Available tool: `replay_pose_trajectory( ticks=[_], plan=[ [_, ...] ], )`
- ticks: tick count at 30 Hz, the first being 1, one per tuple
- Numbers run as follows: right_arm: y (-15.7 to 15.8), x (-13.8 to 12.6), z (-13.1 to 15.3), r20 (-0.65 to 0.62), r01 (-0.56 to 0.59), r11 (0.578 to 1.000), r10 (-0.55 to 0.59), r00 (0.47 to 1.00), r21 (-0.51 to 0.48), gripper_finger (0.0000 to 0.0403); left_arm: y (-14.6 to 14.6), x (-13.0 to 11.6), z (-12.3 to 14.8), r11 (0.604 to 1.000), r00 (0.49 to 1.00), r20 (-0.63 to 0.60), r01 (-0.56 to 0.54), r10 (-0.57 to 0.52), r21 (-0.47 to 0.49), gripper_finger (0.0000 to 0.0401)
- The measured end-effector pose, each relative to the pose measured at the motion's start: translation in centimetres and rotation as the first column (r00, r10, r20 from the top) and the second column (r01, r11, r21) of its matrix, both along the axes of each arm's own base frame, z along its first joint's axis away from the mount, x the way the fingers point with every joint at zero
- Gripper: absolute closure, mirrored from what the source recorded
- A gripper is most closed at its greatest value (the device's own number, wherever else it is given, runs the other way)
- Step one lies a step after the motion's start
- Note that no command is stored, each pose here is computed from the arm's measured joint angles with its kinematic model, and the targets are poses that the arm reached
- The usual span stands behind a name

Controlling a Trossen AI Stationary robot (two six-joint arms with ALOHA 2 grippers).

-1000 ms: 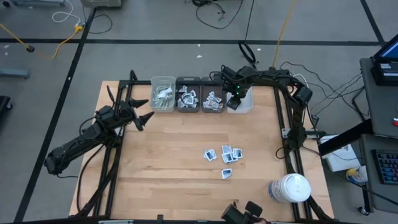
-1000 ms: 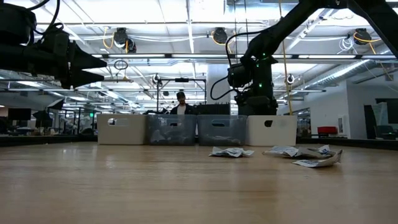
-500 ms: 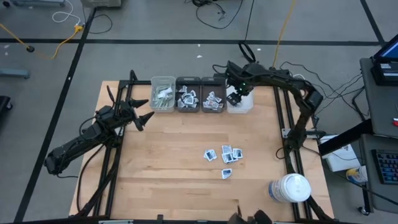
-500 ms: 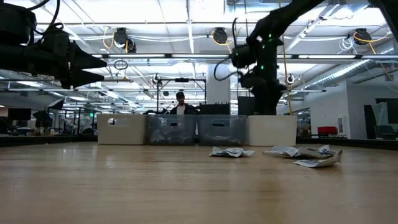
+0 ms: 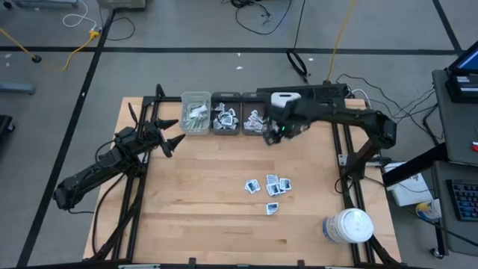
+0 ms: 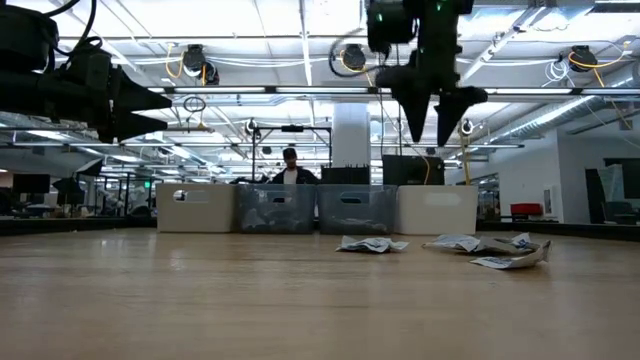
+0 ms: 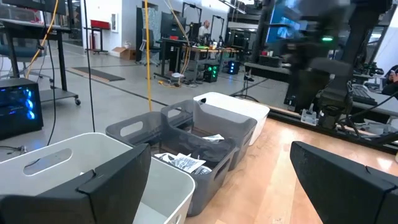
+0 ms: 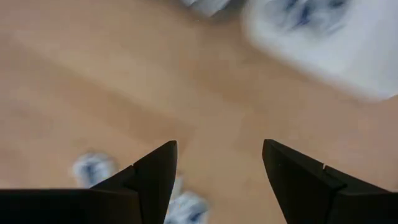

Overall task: Pick & Place First Aid Supplies
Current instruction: Put the alcohol pad into the white bin

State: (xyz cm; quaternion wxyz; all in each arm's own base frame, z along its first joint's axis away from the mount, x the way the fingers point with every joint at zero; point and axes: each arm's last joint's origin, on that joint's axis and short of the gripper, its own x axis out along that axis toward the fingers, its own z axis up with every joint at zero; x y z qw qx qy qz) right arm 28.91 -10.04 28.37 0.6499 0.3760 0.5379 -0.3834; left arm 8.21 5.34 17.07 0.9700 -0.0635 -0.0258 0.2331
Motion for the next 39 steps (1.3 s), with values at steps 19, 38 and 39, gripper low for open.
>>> replay_pose_trajectory(
  ticks=[19, 38, 39],
  plan=[
    [21.7, 0.4, -0.4, 0.075, -0.007, 0.992, -0.003, 0.997, 0.126, 0.0171, 0.0, 0.0, 0.0, 1.000, 1.000, 0.000, 0.000, 0.000, 0.000, 0.0009],
    [25.7, 3.8, -10.4, -0.060, -0.051, 0.996, 0.055, 0.997, 0.071, 0.0174, 0.0, 0.0, 0.0, 1.000, 1.000, 0.000, 0.000, 0.000, 0.000, 0.0009],
    [25.7, 3.9, -11.1, -0.069, -0.051, 0.996, 0.055, 0.996, 0.068, 0.0176, 0.0, 0.0, 0.0, 1.000, 1.000, 0.000, 0.000, 0.000, 0.000, 0.0009]
  ],
)
